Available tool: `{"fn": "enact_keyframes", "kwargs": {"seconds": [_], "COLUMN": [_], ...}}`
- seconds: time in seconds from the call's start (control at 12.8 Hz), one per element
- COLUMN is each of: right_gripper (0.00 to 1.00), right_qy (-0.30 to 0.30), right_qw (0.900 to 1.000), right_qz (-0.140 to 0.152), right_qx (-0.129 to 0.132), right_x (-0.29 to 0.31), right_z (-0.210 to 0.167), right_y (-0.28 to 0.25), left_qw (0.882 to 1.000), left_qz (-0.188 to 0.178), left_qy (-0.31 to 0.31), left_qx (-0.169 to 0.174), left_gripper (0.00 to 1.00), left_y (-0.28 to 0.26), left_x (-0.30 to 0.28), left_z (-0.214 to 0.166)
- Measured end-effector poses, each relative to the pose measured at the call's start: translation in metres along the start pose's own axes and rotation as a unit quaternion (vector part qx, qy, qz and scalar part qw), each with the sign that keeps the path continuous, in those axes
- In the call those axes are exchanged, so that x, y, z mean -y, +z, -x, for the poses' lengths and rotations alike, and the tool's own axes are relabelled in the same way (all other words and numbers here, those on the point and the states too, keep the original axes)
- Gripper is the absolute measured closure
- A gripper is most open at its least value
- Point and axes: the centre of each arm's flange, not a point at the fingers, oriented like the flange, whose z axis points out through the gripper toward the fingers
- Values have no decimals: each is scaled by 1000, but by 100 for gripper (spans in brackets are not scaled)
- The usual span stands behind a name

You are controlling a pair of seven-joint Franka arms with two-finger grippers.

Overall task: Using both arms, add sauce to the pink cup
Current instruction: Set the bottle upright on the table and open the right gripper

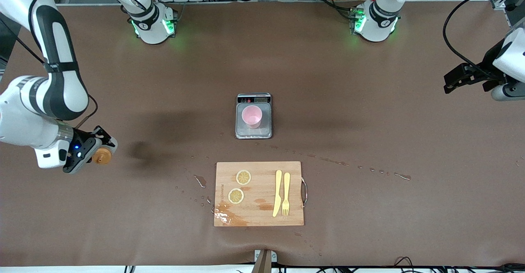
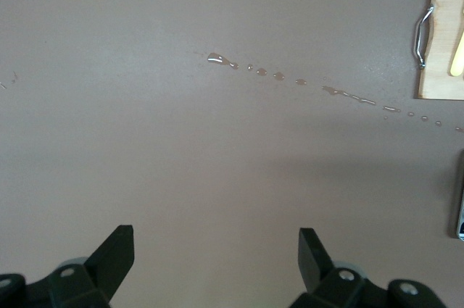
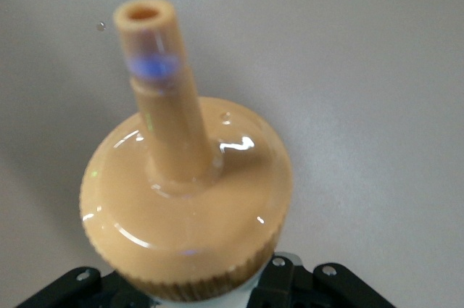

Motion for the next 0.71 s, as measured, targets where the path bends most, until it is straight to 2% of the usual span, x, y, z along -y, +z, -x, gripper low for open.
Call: {"fn": "enact_keyframes", "kwargs": {"seconds": [0.24, 0.55, 0.71], "right_gripper": [52, 52, 52], "right_qy": [-27, -66, -79], "right_qw": [999, 990, 987], "right_qz": [2, 3, 6], "right_qx": [-40, -125, -143], "right_x": [-8, -26, -30], "right_z": [23, 50, 57], "right_y": [21, 46, 59], "left_qw": [1000, 1000, 1000], "left_qz": [0, 0, 0], "left_qy": [0, 0, 0], "left_qx": [1, 4, 4], "left_gripper": [0, 0, 0], "left_y": [1, 4, 5], "left_x": [0, 0, 0], "left_z": [0, -1, -1]}}
